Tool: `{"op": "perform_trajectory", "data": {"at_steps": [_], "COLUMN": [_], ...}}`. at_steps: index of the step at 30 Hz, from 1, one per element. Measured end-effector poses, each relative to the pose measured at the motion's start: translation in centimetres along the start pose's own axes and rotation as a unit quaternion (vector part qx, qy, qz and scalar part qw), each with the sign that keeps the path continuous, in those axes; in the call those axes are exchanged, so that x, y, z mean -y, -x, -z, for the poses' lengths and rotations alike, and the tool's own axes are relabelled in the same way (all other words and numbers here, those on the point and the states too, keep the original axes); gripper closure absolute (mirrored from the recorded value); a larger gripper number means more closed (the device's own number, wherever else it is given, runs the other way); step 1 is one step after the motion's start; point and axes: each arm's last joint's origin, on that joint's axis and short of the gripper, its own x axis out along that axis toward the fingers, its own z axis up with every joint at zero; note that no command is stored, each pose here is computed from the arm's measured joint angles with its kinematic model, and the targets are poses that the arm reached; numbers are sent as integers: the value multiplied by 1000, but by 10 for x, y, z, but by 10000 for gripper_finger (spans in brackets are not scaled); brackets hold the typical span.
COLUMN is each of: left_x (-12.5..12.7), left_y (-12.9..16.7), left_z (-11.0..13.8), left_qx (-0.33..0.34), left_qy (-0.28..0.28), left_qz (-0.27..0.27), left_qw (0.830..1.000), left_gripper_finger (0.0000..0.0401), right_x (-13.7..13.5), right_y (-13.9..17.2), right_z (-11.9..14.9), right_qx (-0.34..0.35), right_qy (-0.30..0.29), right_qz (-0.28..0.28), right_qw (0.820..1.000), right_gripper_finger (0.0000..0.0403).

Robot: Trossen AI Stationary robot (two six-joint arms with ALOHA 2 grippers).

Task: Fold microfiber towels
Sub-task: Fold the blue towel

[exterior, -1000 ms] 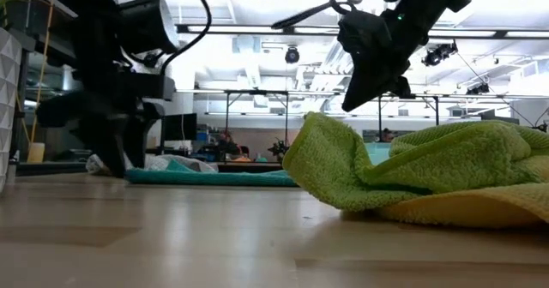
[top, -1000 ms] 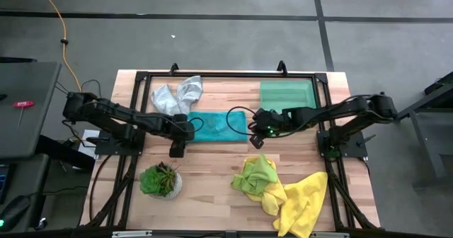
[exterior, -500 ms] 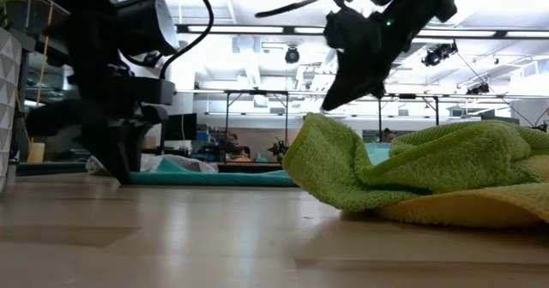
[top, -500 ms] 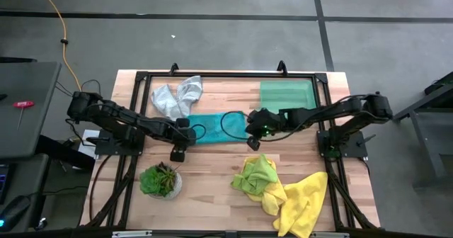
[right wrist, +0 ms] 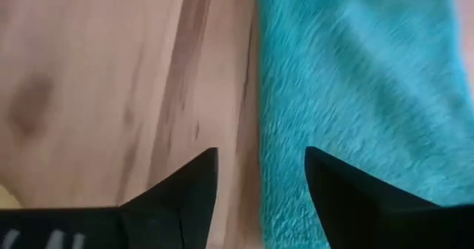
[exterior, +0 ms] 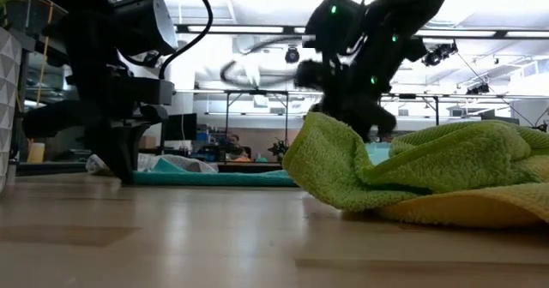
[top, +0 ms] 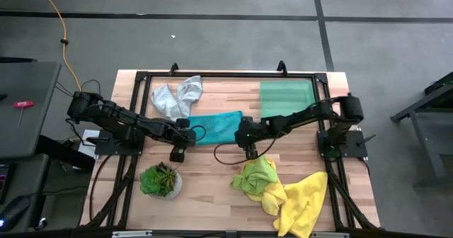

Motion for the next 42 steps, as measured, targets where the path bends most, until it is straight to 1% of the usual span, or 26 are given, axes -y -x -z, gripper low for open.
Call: {"op": "perform_trajectory", "data": {"at_steps": [2, 6, 9, 12, 14, 17, 21, 24, 26, 29, 32, 34, 38, 40, 42], "left_x": [0, 0, 0, 0, 0, 0, 0, 1, 3, 9, 15, 21, 24, 22, 18], "left_y": [0, 0, 0, 0, 0, 0, 0, 0, 0, 1, 2, 5, 14, 21, 26], "left_z": [0, 0, 0, 0, 0, 0, 0, 0, 0, -1, -2, -4, -14, -19, -22], "left_qx": [0, -1, 0, 0, 0, 0, 0, 0, 0, 0, -3, -7, -13, -5, 1], "left_qy": [3, 3, 3, 3, 3, 3, 7, 30, 57, 109, 161, 191, 223, 233, 239], "left_qz": [0, 0, 0, 1, 2, 3, 6, 21, 24, 46, 77, 113, 172, 183, 184], "left_qw": [1000, 1000, 1000, 1000, 1000, 1000, 1000, 999, 998, 993, 984, 975, 959, 955, 953], "left_gripper_finger": [398, 399, 400, 400, 400, 400, 401, 401, 401, 401, 401, 401, 401, 401, 401], "right_x": [0, 0, 0, 1, 1, 1, 0, -4, -7, -10, -18, -22, -21, -19, -13], "right_y": [-4, -3, -3, -3, -3, -2, -2, -2, -1, 0, 8, 17, 41, 52, 62], "right_z": [5, 11, 13, 14, 15, 17, 17, 18, 18, 17, 16, 14, 7, 6, 4], "right_qx": [-22, -58, -70, -74, -81, -89, -95, -97, -97, -97, -104, -101, -87, -81, -70], "right_qy": [11, 28, 34, 25, 14, 7, 4, -28, -60, -129, -175, -197, -247, -276, -306], "right_qz": [-3, 12, 10, 16, 27, 28, 27, 30, 27, 10, -36, -68, -111, -122, -121], "right_qw": [1000, 998, 997, 997, 996, 996, 995, 994, 993, 987, 979, 973, 959, 950, 942], "right_gripper_finger": [205, 217, 231, 247, 259, 283, 329, 382, 395, 395, 400, 401, 402, 402, 402]}}
